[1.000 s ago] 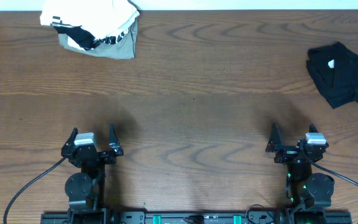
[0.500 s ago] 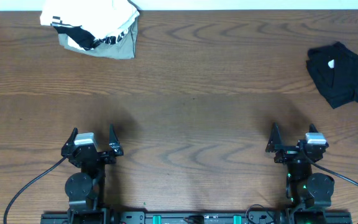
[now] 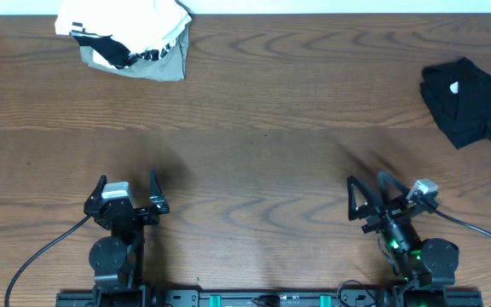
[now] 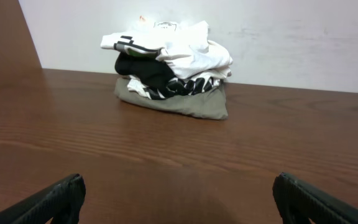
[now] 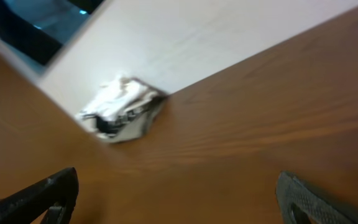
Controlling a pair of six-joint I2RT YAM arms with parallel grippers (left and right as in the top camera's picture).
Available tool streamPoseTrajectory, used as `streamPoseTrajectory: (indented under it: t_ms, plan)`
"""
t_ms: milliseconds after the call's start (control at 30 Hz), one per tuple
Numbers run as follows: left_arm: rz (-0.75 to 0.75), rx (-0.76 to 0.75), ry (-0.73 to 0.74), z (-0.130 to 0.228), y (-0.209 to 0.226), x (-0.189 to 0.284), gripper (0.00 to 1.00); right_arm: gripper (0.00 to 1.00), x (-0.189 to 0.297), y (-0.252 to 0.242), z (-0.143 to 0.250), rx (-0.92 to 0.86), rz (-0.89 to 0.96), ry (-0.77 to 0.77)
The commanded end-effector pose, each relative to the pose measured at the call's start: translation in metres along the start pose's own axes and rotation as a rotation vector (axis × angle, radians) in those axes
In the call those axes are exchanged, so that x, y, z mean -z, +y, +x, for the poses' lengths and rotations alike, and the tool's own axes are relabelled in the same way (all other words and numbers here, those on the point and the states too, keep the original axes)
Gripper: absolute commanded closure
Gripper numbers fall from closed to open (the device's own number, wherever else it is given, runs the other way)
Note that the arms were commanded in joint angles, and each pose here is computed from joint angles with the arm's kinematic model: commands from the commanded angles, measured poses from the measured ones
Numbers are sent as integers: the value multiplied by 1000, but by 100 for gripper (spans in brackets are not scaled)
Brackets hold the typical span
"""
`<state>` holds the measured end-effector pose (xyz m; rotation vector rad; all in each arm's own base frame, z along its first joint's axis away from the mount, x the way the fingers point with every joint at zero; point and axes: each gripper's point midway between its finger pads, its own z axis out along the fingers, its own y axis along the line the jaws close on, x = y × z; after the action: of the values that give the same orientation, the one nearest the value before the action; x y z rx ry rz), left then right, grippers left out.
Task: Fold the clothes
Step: 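Reach the right gripper to the black garment at the right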
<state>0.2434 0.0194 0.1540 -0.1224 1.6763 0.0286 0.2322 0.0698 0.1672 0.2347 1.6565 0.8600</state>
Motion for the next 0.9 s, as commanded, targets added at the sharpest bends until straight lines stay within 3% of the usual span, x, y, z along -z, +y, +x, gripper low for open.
streamPoseTrajectory:
  t_ms: [0,133,333,433,600,767,867]
  plan:
    - [-33,-19,44,17,7,-2,2,1,2,24,6,-96,-125,57]
    - [-33,-19,44,17,7,-2,2,1,9,61,-17,89,-276,-19]
    - [-33,-19,44,17,7,-2,2,1,20,82,-64,234,-181,-117]
    - [-33,-19,44,17,7,-2,2,1,22,75,-85,309,-16,-95]
    - [-33,-19,44,17,7,-2,2,1,23,30,-132,281,434,-28]
    - [-33,-19,44,17,7,-2,2,1,6,-13,-168,306,776,143]
    - [-33,-19,44,17,7,-2,2,1,-12,-44,-179,259,909,324]
